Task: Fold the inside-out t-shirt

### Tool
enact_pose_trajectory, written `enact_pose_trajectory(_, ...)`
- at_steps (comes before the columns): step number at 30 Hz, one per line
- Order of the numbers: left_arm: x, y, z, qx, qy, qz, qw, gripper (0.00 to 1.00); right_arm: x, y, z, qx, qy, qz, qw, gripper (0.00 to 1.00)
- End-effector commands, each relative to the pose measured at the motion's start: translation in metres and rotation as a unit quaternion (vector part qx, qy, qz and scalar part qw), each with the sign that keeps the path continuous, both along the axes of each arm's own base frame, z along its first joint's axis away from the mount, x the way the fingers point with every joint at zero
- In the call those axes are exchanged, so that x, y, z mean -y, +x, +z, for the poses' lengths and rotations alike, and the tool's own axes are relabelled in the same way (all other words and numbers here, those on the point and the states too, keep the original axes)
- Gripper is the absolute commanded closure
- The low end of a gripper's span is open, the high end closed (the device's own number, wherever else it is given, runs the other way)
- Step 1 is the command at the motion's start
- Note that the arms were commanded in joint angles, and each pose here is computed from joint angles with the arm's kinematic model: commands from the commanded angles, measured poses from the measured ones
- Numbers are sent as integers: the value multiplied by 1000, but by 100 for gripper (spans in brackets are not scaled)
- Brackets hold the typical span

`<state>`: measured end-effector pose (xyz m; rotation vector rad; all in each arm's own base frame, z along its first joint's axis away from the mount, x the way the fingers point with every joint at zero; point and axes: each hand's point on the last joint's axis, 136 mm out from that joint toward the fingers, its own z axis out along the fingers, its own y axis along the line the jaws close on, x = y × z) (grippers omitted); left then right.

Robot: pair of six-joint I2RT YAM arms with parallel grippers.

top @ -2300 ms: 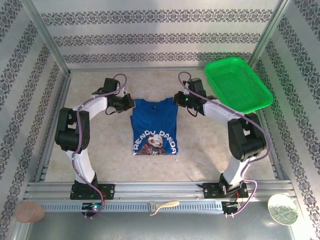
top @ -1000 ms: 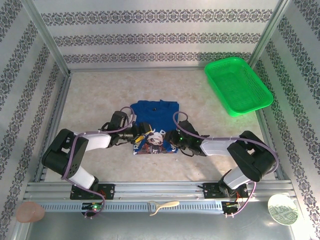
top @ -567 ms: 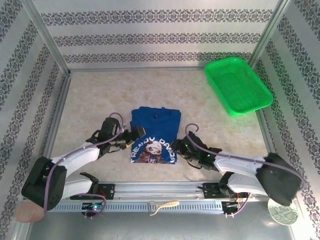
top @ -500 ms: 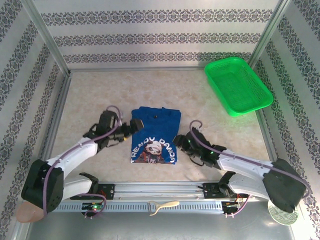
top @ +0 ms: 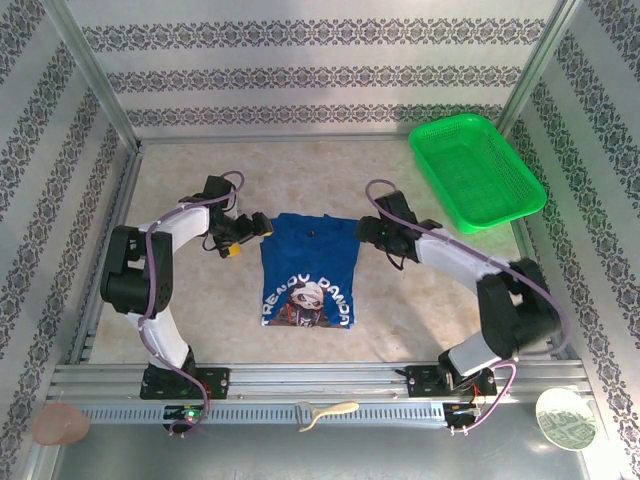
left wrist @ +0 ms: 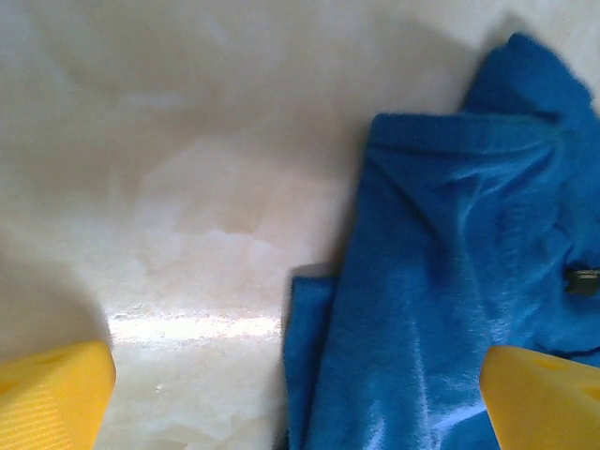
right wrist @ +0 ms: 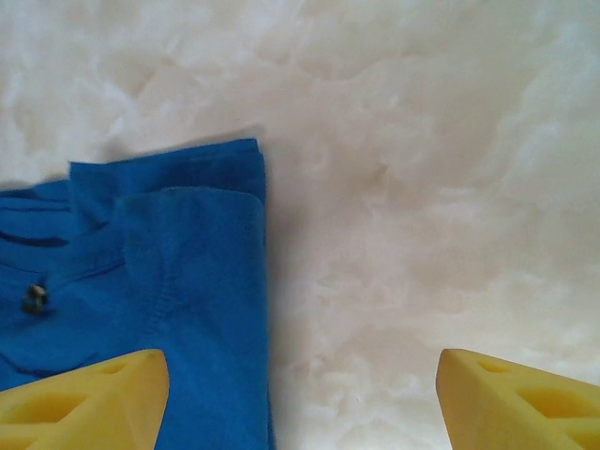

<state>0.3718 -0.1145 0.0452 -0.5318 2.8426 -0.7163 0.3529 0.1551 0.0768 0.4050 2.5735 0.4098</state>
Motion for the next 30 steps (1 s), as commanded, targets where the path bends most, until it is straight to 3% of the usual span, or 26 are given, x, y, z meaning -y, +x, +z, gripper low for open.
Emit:
enact_pose_trajectory(1,14,-4,12,-2,-7,-34,999,0,-12,3,-7,-18,-12,31,999,24)
enact_pose_trajectory(17,55,4,-11,-10,-1,-66,998,0,-55,0,-49,-63,-30,65,995,24)
enact_pose_trajectory(25,80,-1,-14,-13,13,-98,995,0,-77,-4,-52,-66,-22,84,994,26)
enact_pose_trajectory(30,91,-9,-16,-12,11,-105,994,7,-77,-6,-54,-68,-13,82,994,29)
